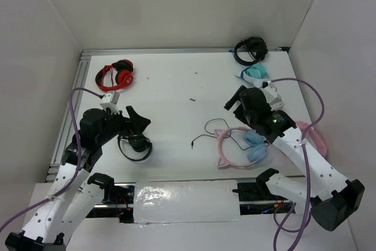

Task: Wrap the headphones

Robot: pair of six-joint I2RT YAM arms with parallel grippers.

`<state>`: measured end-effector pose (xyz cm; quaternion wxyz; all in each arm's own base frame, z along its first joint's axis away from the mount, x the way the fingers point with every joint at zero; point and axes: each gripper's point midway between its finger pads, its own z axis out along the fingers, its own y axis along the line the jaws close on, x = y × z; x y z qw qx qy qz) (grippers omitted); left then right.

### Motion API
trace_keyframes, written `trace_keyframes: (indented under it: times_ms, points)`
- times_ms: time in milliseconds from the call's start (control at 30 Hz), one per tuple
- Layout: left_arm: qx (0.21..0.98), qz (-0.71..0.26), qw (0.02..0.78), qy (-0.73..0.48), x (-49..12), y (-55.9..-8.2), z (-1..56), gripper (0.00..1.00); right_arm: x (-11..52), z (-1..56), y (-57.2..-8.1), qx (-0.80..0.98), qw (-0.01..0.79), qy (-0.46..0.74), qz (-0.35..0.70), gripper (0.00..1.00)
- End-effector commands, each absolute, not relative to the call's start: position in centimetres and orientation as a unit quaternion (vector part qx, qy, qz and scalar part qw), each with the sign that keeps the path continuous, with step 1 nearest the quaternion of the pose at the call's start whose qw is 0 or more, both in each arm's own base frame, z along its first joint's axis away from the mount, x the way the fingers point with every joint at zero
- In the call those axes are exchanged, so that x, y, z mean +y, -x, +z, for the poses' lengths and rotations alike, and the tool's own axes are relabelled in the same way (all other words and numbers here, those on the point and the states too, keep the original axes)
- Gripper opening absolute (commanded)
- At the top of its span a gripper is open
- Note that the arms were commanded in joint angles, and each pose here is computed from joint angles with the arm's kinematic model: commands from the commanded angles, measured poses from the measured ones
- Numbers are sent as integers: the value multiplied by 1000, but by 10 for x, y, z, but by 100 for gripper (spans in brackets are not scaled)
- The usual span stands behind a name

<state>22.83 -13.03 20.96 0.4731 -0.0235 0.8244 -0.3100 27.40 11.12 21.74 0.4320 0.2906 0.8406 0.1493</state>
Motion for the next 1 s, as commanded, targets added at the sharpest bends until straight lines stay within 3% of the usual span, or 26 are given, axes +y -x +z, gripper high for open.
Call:
trace_keyframes:
  times_ms: [0, 233, 400, 533, 700, 867, 967]
  points:
    - [809, -319, 493, 6, -134, -230, 221, 99, 91, 154, -223, 885, 320, -331, 70, 100]
    - [807, -328, 491, -9, -138, -226, 224, 99, 84, 85, -131, 901, 169, -397, 47, 100]
    - [803, -329, 496, -14, -138, -225, 226, 99, 99, 65, -98, 912, 110, -386, 80, 100]
    - [800, -334, 497, -19, -139, -223, 227, 99, 98, 61, -80, 916, 74, -392, 40, 100]
    - [797, -338, 500, -22, -140, -219, 230, 99, 88, 60, -97, 881, 114, -458, -25, 100]
    - [786, -350, 509, -40, -143, -213, 235, 99, 87, 37, -90, 843, 92, -528, -41, 100]
    - [780, -352, 515, -40, -143, -211, 238, 99, 81, 28, -100, 809, 124, -575, -26, 99]
